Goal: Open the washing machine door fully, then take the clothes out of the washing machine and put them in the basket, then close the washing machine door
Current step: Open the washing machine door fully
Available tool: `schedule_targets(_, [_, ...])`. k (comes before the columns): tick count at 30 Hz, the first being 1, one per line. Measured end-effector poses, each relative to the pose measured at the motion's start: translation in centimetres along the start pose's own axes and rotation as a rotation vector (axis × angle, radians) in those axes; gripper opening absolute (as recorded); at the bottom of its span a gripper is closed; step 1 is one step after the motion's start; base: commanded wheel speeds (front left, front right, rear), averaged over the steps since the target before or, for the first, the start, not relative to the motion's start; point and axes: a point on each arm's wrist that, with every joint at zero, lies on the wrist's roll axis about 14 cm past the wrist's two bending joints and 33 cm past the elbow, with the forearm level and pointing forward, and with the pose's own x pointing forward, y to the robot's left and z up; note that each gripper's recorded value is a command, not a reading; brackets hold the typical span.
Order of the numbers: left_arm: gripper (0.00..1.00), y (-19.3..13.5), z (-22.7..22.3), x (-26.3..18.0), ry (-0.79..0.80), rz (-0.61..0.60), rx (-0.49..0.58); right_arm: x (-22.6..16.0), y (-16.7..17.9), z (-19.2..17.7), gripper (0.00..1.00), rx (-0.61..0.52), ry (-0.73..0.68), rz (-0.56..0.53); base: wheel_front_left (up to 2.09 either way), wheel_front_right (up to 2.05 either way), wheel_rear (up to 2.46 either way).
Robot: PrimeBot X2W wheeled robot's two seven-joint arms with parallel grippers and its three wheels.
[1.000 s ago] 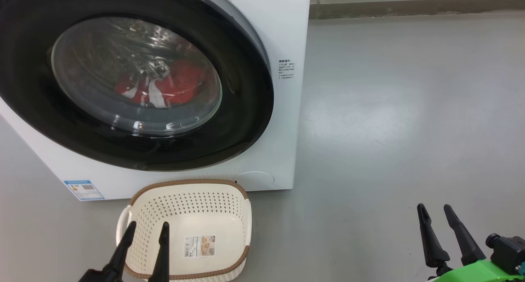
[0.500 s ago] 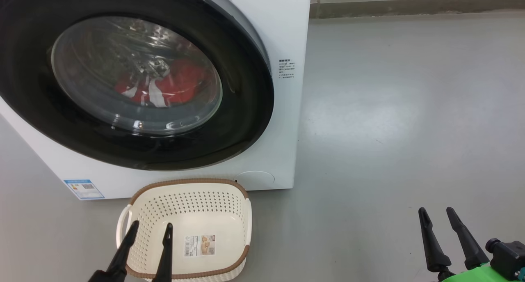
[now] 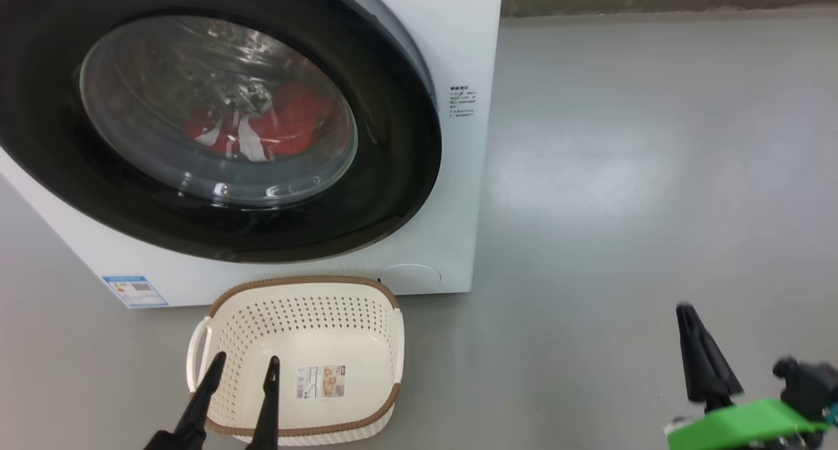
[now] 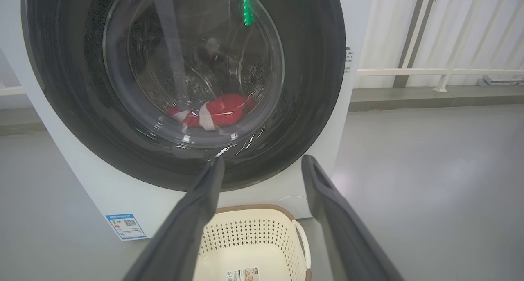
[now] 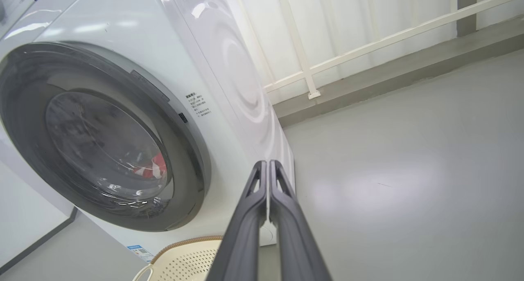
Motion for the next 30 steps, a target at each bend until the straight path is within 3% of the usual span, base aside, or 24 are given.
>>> schedule_targets(16, [1.00, -0.3, -0.3, 0.5, 0.008, 0.015, -0.060, 10.3, 10.3, 5.1, 0.00, 0.254, -0.144, 0.266, 0.00, 0.00, 0.00])
schedule_targets(30, [1.00, 1.8, -0.6, 1.7, 0.018, 0.094, -0.083, 17.8, 16.7, 3.6, 0.00, 0.342, -0.025, 0.457, 0.00, 0.00, 0.00])
